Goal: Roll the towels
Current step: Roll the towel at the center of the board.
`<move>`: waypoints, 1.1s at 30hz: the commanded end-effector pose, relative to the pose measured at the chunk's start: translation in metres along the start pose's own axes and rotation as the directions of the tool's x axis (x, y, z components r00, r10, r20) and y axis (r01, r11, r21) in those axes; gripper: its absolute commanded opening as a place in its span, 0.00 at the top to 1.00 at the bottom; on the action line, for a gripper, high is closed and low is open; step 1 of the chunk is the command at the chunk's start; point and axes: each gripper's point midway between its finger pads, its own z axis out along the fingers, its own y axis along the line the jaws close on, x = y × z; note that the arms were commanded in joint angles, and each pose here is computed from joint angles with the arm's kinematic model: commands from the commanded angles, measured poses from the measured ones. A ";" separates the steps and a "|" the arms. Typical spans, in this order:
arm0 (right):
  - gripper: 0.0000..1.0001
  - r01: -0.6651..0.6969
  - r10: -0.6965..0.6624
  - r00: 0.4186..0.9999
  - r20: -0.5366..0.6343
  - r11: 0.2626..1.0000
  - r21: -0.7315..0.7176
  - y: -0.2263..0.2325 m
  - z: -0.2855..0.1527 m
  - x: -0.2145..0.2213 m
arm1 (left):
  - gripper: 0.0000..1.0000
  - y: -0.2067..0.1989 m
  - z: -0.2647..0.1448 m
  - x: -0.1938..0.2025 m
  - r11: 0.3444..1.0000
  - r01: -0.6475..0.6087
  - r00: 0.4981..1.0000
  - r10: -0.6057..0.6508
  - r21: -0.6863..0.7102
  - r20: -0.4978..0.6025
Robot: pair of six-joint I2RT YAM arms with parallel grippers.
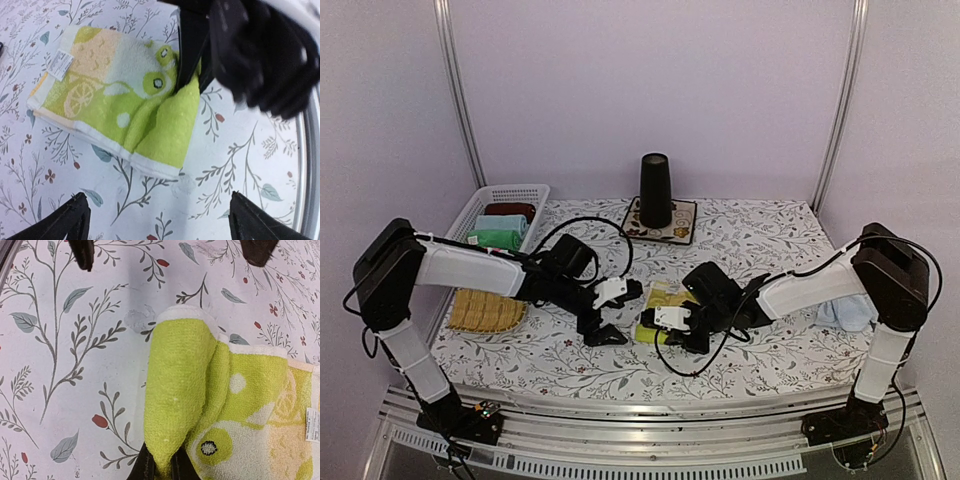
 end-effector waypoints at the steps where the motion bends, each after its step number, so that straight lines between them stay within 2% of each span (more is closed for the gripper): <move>1: 0.98 -0.125 0.123 0.992 -0.021 0.981 -0.146 0.013 0.005 0.009 | 0.03 0.020 -0.015 0.002 0.955 -0.121 0.987 0.145 -0.271 0.070; 5: 0.97 -0.212 0.211 0.977 -0.029 0.950 -0.229 0.012 0.004 0.011 | 0.04 0.009 -0.016 0.000 0.896 -0.270 0.951 0.306 -0.352 0.049; 13: 0.97 -0.379 0.386 0.920 -0.066 0.835 -0.400 0.014 -0.005 0.012 | 0.08 -0.006 0.001 -0.010 0.823 -0.384 0.901 0.433 -0.418 0.025; 21: 0.97 -0.499 0.531 0.840 -0.107 0.683 -0.534 0.009 -0.012 0.008 | 0.29 -0.028 0.028 -0.019 0.747 -0.524 0.823 0.568 -0.409 -0.016; 27: 0.96 -0.551 0.581 0.800 -0.148 0.615 -0.565 0.001 -0.008 0.005 | 0.33 -0.031 0.042 -0.024 0.731 -0.560 0.804 0.592 -0.390 -0.045; 31: 0.96 -0.576 0.602 0.780 -0.170 0.585 -0.572 -0.004 -0.006 0.006 | 0.37 -0.020 0.051 -0.028 0.731 -0.559 0.812 0.577 -0.392 -0.082; 33: 0.96 -0.586 0.608 0.773 -0.181 0.577 -0.569 -0.005 -0.005 0.007 | 0.43 -0.017 0.060 -0.027 0.731 -0.568 0.811 0.577 -0.378 -0.103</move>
